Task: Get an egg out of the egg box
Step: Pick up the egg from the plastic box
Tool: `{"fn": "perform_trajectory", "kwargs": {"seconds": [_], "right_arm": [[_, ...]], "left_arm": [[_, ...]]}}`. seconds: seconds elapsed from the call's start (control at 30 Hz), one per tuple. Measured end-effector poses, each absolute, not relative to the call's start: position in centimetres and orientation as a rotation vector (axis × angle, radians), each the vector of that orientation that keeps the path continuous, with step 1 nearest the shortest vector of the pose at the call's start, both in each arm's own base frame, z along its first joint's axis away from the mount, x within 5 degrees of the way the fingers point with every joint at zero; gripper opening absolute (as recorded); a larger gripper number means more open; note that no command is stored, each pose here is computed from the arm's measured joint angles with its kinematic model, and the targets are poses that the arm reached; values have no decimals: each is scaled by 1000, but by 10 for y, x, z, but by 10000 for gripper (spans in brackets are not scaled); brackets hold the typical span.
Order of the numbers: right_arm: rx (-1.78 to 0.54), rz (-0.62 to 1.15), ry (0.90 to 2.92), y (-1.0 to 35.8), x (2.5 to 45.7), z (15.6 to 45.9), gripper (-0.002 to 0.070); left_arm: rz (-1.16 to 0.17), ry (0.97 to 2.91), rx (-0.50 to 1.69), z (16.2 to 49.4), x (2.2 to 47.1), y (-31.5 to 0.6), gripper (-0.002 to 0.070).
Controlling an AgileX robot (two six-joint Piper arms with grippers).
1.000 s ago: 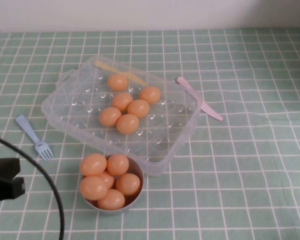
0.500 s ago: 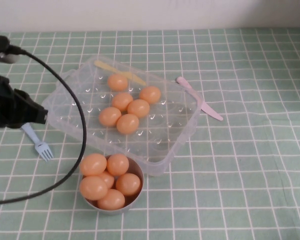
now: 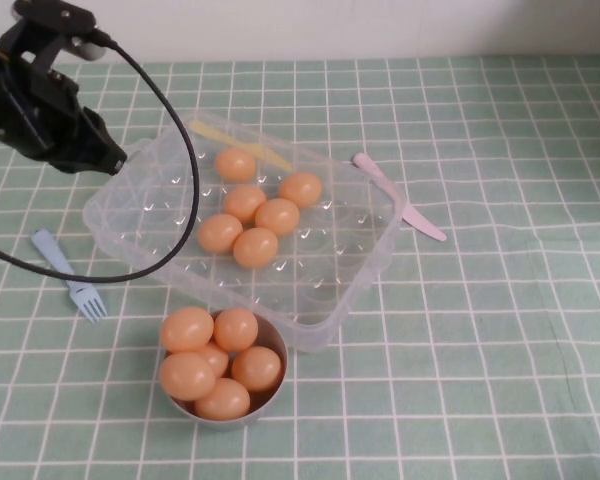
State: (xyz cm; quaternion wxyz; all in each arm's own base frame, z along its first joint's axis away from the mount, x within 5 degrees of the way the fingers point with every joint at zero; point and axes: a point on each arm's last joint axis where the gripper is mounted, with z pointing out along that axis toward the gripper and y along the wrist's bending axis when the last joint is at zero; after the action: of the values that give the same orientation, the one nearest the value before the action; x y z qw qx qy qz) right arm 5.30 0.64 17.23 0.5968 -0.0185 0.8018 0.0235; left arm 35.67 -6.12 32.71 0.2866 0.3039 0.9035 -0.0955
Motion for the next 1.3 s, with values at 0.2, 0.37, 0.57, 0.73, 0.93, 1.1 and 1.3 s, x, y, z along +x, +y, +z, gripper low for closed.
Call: {"fn": "perform_trajectory", "kwargs": {"seconds": [0.2,0.37,0.57,0.73,0.93,1.1,1.3], "right_arm": [[-43,55,1861,6,53,172,-17],[-43,55,1861,6,53,172,-17],[-43,55,1861,6,53,172,-17],[-43,55,1861,6,53,172,-17],[-43,55,1861,6,53,172,-17],[-43,55,1861,6,53,172,-17],[-43,55,1861,6,53,172,-17]], "left_arm": [[-201,2311,1143,327,391,-69,-3],[-110,2077,1568,321,403,-90,-3],[43,1780,1942,308,406,-120,-3],[100,1667,2060,295,412,-131,-3],[-9,1930,1921,272,418,-131,-3],[-97,2147,1720,276,417,-133,-3],[-145,2205,1684,279,409,-148,9]]}}
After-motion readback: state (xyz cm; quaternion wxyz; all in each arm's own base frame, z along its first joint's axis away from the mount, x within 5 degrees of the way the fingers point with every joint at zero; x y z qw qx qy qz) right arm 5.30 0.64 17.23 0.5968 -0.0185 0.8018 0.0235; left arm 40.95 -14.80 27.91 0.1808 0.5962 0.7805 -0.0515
